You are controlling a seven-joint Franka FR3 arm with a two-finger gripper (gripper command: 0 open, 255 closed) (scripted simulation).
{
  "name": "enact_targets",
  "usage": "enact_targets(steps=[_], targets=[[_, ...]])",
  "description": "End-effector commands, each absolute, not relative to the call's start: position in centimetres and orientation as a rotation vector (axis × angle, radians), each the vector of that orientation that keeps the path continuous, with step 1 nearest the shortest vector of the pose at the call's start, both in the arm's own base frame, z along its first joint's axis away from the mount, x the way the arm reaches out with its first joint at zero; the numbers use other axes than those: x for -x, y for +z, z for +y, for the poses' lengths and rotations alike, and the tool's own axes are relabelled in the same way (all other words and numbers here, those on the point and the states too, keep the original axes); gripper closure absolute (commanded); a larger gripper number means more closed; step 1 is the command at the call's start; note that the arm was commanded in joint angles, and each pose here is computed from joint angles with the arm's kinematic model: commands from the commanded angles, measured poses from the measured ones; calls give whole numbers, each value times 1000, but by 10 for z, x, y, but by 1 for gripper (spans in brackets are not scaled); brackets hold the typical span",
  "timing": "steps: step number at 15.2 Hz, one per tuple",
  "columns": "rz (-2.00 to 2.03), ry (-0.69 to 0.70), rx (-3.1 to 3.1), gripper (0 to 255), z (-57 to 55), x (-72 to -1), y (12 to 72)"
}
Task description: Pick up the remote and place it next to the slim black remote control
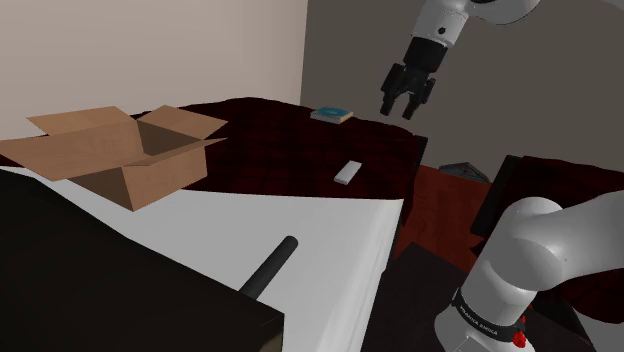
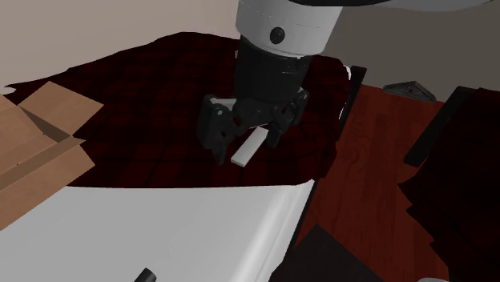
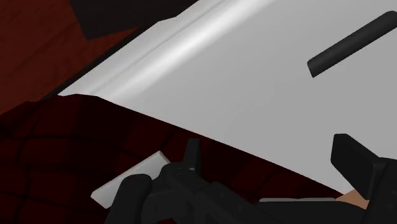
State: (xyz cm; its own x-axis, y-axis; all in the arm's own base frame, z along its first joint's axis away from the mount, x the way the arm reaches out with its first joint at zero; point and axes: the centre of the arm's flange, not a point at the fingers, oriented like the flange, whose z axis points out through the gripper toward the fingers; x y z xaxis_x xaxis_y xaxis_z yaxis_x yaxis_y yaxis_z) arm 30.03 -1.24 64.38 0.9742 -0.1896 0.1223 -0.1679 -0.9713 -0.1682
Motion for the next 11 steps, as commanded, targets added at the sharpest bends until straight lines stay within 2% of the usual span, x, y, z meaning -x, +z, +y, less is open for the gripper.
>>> enact_targets(steps=[1,11], targets=[[270,-206,2965,0,-12,-300,644],[658,-151,2946,0,-48,-403,569]])
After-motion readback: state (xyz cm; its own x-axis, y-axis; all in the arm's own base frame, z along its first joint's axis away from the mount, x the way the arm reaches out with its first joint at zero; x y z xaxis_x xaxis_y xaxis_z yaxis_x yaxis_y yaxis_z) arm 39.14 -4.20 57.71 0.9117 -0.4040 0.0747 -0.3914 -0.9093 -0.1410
